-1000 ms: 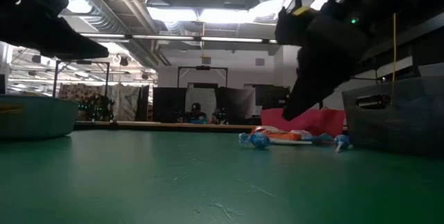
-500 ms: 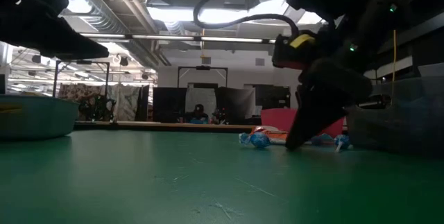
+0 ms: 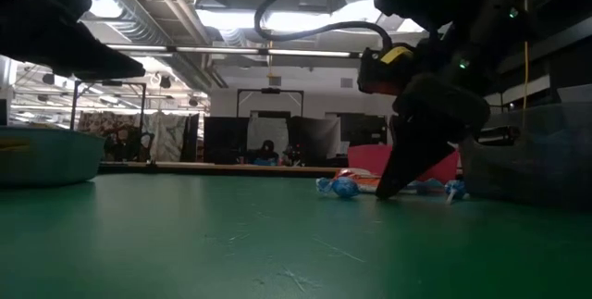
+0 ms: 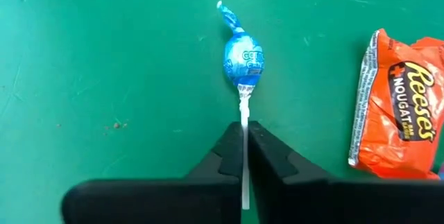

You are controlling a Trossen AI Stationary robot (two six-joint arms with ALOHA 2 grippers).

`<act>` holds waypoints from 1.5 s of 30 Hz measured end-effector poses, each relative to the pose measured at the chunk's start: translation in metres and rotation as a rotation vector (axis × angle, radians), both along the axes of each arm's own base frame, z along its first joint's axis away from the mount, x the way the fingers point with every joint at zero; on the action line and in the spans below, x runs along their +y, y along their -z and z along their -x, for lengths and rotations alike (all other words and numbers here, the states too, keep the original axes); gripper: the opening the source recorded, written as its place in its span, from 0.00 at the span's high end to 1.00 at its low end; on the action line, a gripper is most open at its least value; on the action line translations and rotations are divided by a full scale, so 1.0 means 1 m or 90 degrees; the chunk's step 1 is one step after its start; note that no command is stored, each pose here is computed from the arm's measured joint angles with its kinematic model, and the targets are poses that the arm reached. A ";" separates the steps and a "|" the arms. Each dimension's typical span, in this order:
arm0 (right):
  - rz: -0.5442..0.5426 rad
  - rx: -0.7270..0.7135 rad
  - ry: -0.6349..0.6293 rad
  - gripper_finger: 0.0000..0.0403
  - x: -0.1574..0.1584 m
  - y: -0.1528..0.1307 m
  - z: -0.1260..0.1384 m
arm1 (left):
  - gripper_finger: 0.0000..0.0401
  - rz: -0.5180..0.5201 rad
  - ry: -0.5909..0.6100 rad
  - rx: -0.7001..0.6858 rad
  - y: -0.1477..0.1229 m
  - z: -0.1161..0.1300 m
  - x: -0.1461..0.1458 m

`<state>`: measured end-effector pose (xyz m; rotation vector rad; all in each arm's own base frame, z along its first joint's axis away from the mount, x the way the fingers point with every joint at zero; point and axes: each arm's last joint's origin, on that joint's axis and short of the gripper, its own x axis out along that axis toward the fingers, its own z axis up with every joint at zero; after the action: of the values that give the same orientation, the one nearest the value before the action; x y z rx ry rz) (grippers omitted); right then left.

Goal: Sort candy
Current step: Put the blue candy into the white bin

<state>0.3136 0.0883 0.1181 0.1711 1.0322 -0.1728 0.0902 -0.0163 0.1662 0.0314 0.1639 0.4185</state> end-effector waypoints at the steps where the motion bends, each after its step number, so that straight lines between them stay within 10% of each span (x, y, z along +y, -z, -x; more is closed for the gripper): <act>1: -0.001 -0.002 -0.001 0.96 0.000 0.000 0.000 | 0.65 0.002 0.007 0.000 0.000 0.000 0.000; 23: 0.012 -0.033 -0.182 0.98 0.013 -0.091 -0.030 | 0.65 -0.129 0.141 -0.062 -0.001 -0.009 -0.003; 30: -0.001 -0.007 -0.226 0.99 0.016 -0.126 -0.034 | 0.65 -0.166 0.082 -0.055 -0.003 -0.011 0.008; 45: -0.056 0.266 -0.286 0.98 0.073 -0.166 0.027 | 0.65 -0.161 -0.001 -0.013 0.002 -0.011 0.027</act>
<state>0.2871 0.1615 0.2841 -0.0234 1.4678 0.2565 0.1012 0.0108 0.1641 0.2757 0.0907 0.4389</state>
